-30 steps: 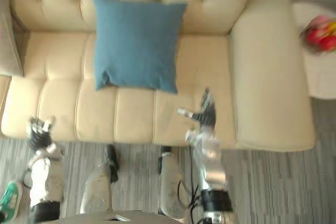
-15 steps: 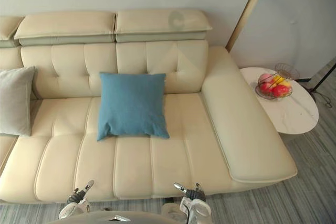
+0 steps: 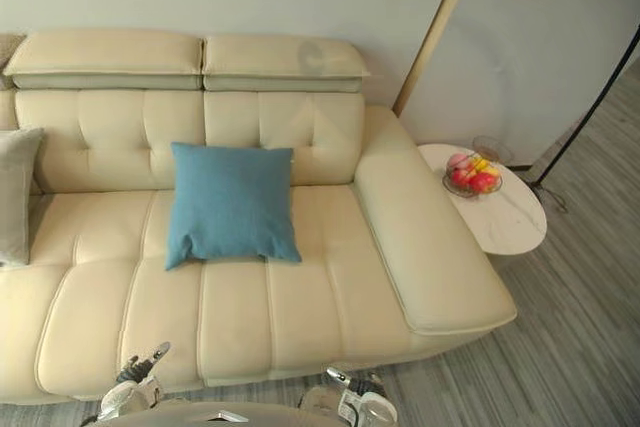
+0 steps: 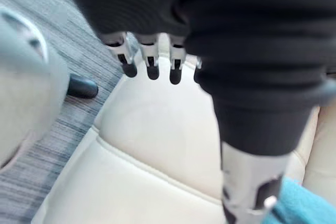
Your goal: Pick up cushions and gather them together orderly.
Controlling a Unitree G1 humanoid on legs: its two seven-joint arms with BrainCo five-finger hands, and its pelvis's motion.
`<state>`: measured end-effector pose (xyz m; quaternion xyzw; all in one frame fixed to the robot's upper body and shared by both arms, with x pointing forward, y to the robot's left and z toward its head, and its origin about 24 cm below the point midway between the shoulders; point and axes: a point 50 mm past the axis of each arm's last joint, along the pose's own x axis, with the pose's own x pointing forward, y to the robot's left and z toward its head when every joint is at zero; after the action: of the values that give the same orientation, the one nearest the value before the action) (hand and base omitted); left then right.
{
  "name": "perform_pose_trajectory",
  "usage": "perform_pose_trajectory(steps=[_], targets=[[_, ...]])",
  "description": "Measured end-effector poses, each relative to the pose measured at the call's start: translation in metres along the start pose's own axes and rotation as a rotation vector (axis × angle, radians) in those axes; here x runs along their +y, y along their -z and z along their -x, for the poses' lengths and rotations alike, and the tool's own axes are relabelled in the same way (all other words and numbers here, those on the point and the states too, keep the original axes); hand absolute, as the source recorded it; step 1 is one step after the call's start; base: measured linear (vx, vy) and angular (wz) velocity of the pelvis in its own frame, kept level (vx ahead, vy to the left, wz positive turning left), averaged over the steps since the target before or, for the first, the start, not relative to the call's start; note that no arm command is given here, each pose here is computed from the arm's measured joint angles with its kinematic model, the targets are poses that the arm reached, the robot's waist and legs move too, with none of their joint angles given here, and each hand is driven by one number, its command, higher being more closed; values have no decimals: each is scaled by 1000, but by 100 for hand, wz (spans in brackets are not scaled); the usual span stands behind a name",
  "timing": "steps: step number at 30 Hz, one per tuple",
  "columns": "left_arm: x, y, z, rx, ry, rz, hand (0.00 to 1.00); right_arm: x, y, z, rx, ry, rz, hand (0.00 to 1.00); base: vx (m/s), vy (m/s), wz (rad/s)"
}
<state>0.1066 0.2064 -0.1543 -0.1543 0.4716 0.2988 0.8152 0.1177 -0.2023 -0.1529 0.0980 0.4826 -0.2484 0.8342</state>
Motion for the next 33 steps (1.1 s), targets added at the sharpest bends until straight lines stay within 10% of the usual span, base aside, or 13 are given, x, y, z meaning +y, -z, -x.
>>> perform_pose_trajectory(steps=[33], targets=[[11,26,3,96,21,-189,0,-30,22,0,121,113,-72,0,-55,17,-7]])
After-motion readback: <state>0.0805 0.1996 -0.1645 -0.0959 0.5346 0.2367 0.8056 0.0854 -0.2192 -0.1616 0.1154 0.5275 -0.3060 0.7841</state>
